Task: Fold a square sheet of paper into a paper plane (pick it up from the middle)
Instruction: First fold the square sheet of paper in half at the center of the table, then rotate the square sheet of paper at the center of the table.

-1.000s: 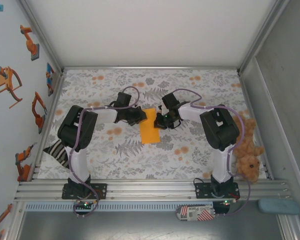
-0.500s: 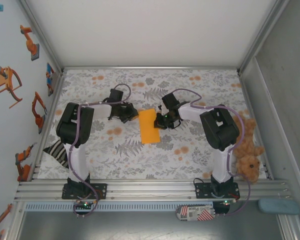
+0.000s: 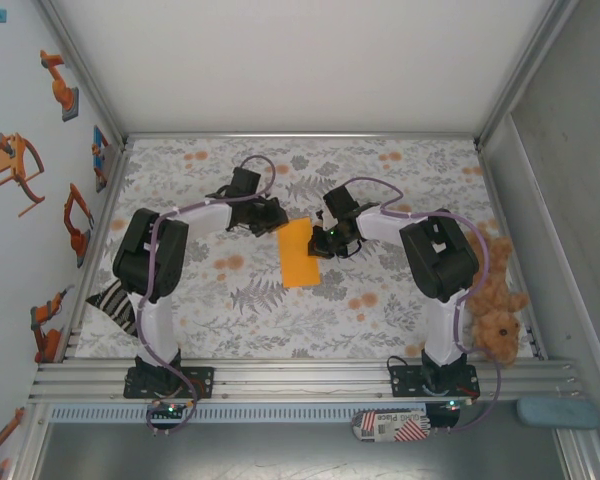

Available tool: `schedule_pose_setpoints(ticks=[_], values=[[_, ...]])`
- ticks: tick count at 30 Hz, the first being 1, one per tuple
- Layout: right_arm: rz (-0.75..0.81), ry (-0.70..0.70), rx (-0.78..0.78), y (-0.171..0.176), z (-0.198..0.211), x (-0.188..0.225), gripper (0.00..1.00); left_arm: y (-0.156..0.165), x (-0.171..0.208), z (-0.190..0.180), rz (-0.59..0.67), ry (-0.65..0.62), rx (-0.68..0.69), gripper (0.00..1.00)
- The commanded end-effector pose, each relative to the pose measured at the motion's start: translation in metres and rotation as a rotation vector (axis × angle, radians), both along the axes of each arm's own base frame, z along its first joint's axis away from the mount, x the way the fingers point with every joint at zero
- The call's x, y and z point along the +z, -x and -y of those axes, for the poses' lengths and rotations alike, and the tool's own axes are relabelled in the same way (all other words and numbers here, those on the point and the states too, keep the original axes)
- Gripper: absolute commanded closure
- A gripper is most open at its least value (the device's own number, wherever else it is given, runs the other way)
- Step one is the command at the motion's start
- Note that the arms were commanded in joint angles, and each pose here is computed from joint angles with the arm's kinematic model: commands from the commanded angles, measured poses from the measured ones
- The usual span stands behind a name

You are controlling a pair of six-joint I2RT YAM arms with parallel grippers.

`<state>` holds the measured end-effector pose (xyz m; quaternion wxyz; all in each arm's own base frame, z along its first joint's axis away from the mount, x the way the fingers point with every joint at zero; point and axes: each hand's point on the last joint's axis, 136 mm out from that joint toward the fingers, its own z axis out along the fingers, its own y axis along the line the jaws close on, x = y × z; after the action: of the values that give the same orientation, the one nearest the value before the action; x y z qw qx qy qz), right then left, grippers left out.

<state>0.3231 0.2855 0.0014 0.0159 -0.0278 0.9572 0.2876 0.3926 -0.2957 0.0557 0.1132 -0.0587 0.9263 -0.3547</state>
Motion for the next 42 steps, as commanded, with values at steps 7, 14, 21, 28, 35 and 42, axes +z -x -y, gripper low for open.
schedule_pose_setpoints(ticks=[7,14,21,28,35,42], values=[[-0.211,0.563,-0.027,0.068,0.113,-0.112,1.00,-0.012,-0.036,-0.011,-0.045,-0.063,0.014,0.93],[-0.205,0.570,-0.021,0.067,0.114,-0.112,1.00,-0.031,-0.056,-0.051,-0.072,-0.145,0.049,0.93],[-0.169,0.537,0.005,0.054,0.104,-0.098,1.00,-0.044,-0.030,-0.076,-0.025,-0.192,0.065,0.93],[-0.034,0.397,0.174,0.019,0.067,-0.048,1.00,-0.027,0.020,-0.071,0.054,-0.085,0.090,0.92],[0.131,0.146,0.302,-0.014,0.012,0.022,0.99,0.005,0.024,-0.036,0.026,0.033,0.023,0.92],[0.307,0.025,0.139,-0.038,-0.001,0.110,0.92,0.012,0.021,-0.019,0.025,0.045,-0.008,0.92]])
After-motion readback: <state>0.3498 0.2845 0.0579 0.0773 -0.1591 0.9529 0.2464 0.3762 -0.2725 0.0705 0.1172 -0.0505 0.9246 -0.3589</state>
